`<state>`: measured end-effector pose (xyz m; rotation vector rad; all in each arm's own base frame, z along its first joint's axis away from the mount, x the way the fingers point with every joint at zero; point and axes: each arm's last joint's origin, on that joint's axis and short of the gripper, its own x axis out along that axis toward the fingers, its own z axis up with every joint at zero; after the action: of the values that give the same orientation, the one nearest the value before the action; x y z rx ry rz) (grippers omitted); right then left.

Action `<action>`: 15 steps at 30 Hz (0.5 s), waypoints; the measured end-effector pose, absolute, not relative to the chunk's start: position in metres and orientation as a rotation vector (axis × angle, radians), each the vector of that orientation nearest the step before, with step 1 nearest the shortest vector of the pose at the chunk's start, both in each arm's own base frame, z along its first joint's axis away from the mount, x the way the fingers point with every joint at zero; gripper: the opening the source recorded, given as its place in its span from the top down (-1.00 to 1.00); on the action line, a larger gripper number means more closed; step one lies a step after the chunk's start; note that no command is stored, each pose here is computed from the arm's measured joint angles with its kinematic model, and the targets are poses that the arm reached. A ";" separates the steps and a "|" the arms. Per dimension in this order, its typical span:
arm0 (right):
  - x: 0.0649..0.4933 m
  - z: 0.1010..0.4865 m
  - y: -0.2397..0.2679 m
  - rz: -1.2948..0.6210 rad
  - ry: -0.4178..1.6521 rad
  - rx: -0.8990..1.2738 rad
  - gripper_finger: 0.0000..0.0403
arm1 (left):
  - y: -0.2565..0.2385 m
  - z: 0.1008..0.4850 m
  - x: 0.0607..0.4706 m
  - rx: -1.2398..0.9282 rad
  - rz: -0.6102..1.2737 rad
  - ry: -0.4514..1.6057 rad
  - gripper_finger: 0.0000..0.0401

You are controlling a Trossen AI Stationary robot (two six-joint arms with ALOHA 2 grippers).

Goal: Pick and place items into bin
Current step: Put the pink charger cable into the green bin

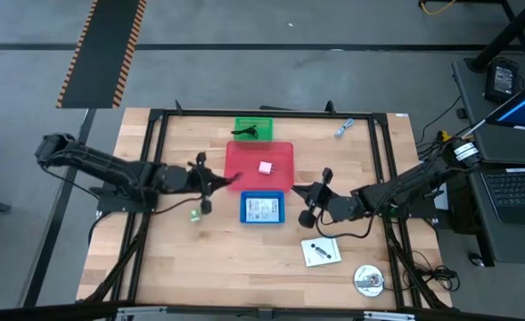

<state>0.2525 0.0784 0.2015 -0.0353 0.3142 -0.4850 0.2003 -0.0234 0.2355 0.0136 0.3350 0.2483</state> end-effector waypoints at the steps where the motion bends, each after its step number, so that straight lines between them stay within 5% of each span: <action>1: 0.253 0.202 0.077 -0.489 0.315 -0.036 0.98 | -0.019 0.236 0.202 0.006 0.272 0.322 0.96; 15: 0.260 0.201 0.049 -0.588 0.346 -0.095 0.98 | 0.064 0.230 0.220 -0.033 0.555 0.376 0.97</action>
<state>0.2596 0.0486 0.2010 -0.0947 0.3458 -0.5882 0.2199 0.0639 0.2300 -0.0327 0.3759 0.5550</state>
